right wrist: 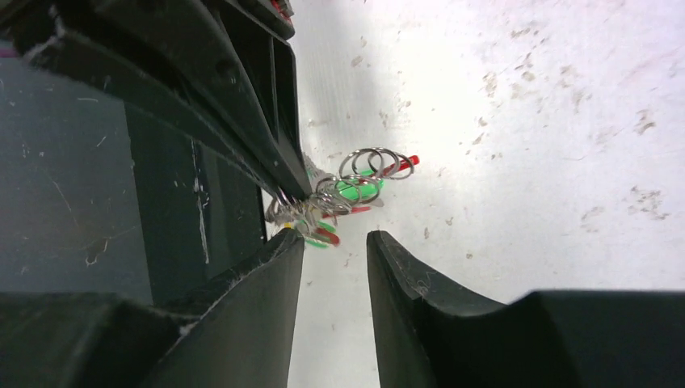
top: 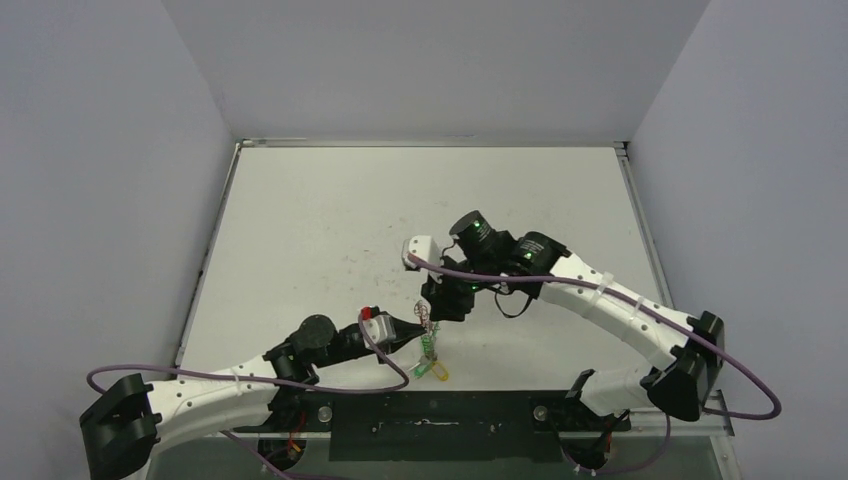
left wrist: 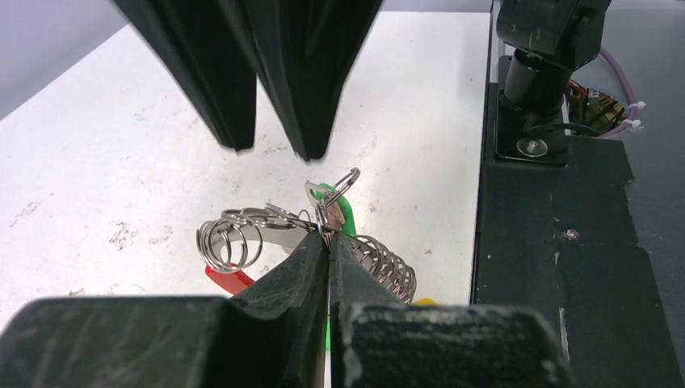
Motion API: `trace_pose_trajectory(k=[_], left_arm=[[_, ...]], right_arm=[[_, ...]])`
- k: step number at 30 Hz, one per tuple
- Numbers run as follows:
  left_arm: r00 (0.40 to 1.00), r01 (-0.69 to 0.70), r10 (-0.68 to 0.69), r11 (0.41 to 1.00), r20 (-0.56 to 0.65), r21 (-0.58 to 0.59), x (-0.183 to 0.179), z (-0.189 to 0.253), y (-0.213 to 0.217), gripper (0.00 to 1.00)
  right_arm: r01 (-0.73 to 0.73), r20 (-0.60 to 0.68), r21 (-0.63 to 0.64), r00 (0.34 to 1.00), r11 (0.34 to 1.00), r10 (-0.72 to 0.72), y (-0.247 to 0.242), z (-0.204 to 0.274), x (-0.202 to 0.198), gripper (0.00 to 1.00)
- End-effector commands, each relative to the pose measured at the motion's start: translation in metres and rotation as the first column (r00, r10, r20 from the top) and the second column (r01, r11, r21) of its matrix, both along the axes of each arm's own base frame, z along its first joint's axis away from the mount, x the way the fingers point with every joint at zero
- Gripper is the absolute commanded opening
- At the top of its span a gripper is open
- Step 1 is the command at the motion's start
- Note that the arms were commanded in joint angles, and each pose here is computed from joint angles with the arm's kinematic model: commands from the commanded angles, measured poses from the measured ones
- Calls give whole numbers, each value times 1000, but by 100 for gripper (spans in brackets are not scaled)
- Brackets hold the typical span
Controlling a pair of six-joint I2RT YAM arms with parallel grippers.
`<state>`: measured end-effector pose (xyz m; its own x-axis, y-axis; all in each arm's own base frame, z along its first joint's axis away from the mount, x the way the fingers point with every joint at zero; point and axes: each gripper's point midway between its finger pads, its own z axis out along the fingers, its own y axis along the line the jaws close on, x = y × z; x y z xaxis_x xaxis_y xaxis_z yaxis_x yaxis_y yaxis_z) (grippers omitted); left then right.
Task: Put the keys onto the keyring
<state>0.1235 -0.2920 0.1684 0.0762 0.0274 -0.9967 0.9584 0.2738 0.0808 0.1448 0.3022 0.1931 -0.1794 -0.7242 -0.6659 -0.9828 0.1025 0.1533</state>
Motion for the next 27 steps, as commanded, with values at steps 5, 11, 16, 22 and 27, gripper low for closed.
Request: trace_pose_trajectory(k=[5,11,16,22,27], left_arm=[[991,31,2,969,135,-245,-8,56,7,0],[983,66,-16,960,182,-272,-15,63,10,0],[982,75,-23,959,187,-272,-16,63,9,0],[982,73,-20,959,190,-275,-15,65,9,0],[982,75,-21,957,190,-279,-15,67,9,0]], right_arm=[[-244,177,331,965,912,194,6,45,-18,37],[-308,222,387,946,869,236,9,50,-26,37],[-315,203,396,946,862,253,12,49,-28,37],[-319,186,385,946,866,265,15,39,-30,38],[-309,176,379,950,873,260,20,31,-29,32]])
